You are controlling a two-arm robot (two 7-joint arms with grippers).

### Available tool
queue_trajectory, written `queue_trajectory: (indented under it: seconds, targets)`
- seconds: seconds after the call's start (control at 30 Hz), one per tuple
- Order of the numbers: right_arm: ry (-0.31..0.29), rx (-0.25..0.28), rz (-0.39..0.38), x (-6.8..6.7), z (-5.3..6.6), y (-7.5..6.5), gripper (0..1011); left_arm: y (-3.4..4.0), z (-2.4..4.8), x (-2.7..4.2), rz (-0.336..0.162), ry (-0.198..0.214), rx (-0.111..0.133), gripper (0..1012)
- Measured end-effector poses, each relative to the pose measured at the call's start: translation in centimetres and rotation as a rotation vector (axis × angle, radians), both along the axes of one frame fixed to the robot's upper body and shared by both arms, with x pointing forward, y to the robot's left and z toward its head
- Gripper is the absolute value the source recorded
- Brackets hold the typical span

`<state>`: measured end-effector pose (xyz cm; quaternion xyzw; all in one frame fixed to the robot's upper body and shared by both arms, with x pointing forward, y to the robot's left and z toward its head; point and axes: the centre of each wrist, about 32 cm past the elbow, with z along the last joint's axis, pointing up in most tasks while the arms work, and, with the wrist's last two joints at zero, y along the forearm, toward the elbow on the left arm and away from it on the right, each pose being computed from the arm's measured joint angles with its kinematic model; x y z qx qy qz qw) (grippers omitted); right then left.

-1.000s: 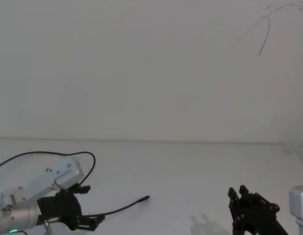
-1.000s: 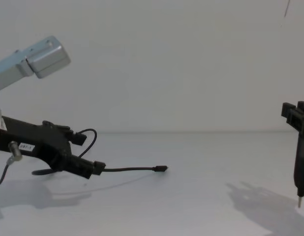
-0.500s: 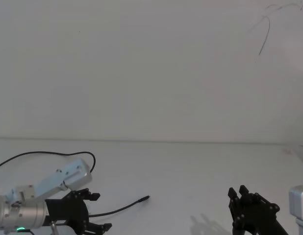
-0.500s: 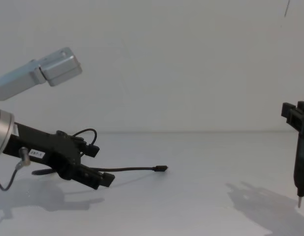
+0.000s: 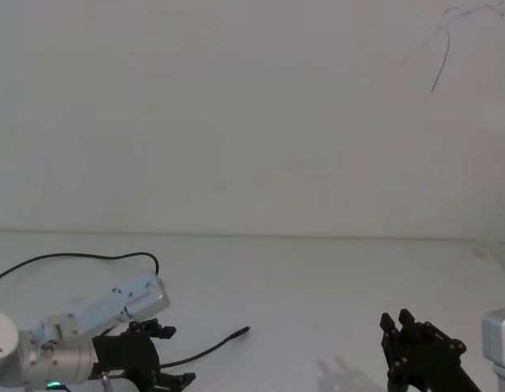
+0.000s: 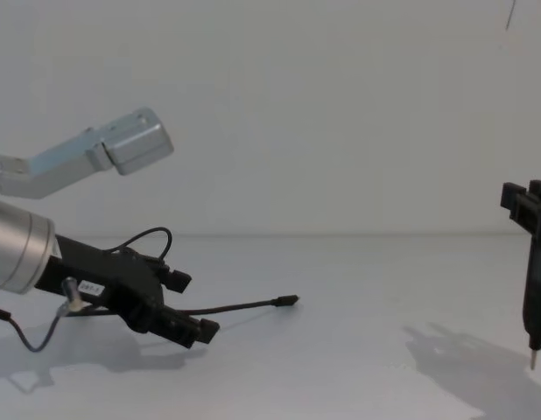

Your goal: Pick up the data cable with the one hand.

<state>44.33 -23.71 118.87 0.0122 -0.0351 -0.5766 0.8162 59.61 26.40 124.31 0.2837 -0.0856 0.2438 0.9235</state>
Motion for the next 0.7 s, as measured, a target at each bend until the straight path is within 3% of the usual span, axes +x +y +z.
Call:
queue_trajectory:
  seconds: [0.4,0.53,0.67,0.7]
  targets:
    - [0.0,0.0,0.0,0.0,0.0,0.0,251,-1.08,-0.72,0.13,0.025,-0.008,0.008,687]
    - [0.0,0.0,0.0,0.0,0.0,0.0,251,-1.25,-0.85,0.14,0.029,-0.009,0.009,569]
    - [0.0,0.0,0.0,0.0,0.0,0.0,251,-1.38,-0.95,0.15,0.032,-0.009,0.01,386]
    - [0.0,0.0,0.0,0.0,0.0,0.0,251,-1.4,-0.96,0.15,0.033,-0.01,0.01,386]
